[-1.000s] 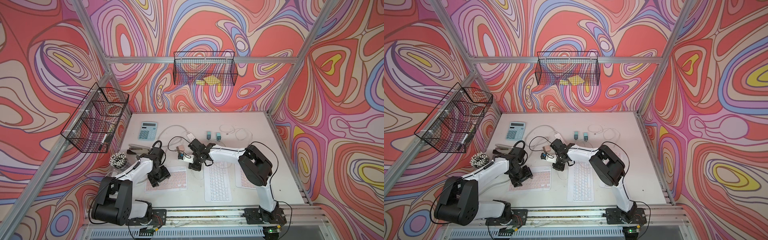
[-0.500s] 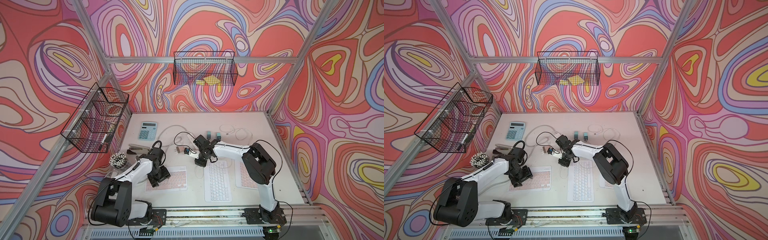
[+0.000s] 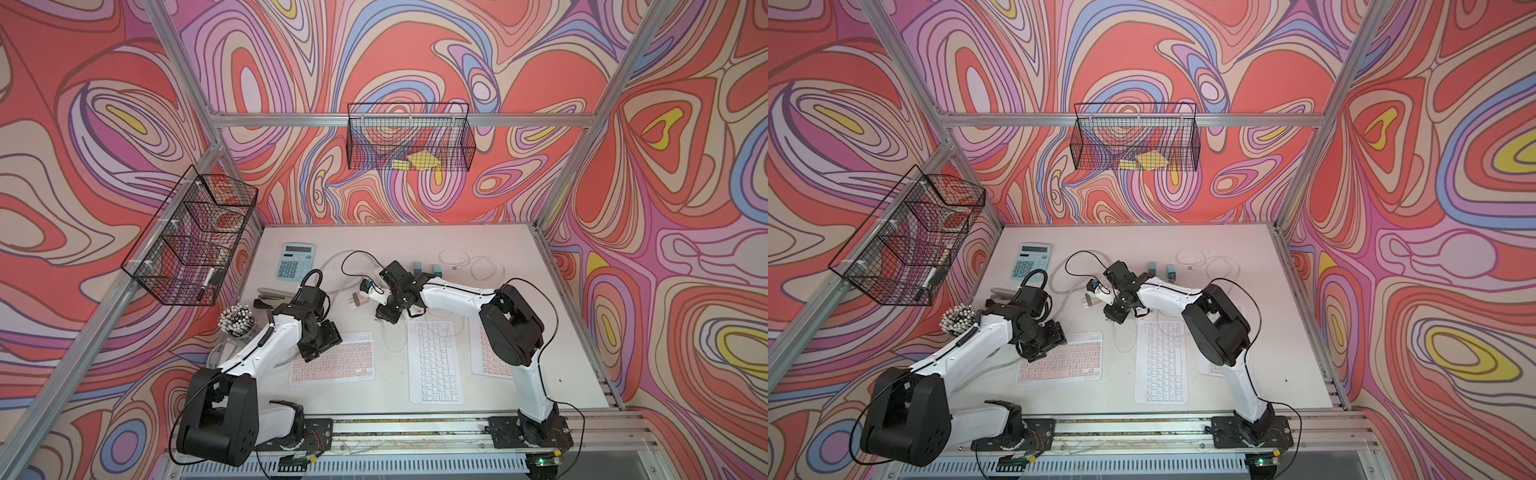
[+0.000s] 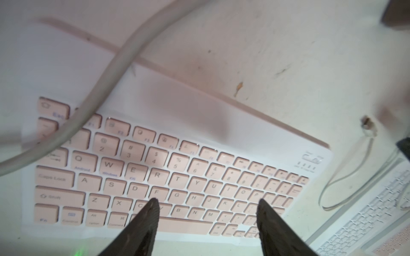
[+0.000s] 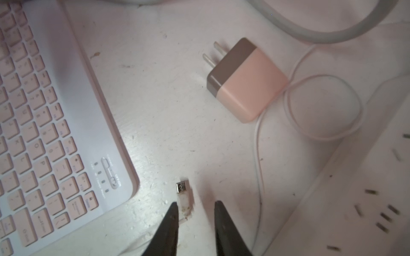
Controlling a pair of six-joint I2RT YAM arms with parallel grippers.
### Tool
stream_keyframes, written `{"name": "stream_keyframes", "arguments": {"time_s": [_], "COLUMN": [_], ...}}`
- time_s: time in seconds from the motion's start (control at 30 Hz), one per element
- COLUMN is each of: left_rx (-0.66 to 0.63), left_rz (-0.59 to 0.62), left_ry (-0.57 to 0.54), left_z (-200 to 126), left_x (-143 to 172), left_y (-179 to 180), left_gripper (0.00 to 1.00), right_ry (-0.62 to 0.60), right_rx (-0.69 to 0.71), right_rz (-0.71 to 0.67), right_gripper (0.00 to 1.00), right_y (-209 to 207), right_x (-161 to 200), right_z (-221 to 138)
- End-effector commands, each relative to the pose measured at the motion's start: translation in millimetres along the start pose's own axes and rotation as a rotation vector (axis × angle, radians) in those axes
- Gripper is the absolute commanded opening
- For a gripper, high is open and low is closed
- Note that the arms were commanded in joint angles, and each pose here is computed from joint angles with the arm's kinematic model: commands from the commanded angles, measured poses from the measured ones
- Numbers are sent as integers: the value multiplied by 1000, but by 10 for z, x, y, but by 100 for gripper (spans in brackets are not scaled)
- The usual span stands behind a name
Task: Unplug the wireless keyboard
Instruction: Place the power cord at the center of the board, then reset both arms
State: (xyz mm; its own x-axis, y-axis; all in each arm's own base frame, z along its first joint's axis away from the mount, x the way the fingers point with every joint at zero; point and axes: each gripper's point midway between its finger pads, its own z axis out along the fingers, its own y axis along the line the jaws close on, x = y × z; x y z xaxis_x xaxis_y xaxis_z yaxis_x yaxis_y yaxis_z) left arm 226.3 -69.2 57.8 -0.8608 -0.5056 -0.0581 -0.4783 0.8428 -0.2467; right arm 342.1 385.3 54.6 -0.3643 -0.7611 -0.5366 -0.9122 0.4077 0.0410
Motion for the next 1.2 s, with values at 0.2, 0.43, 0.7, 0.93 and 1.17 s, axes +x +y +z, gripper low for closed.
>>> {"name": "stream_keyframes", "arguments": {"time_s": [0.2,0.43,0.7,0.93,1.17], "left_rx": [192,199,0,-20,-15], "left_rz": [200,382,461,333,346], "left_ry": [-398,-738,-1005,-1084,-995], "left_z": [-619,-919,-895,-742,-537], "left_x": [-707,-1298,-1780,-1887,-1838], "left_y": [-533,-816,-694,-93,95], "left_gripper": [89,99,99,98,94], "right_ry": [-278,-380,-461,-483,-512], "right_rx": [330,453,687,951,1062], "right_rz": [252,573,816,906,939], "right_gripper": [46,66,98,98,98], "right_y": [-865,-1717,-2277,-2345,-2354], "right_x": [-443,161,1170,1852,2113], "right_z": [-959,-1609,-2387,-2718,-2791]}}
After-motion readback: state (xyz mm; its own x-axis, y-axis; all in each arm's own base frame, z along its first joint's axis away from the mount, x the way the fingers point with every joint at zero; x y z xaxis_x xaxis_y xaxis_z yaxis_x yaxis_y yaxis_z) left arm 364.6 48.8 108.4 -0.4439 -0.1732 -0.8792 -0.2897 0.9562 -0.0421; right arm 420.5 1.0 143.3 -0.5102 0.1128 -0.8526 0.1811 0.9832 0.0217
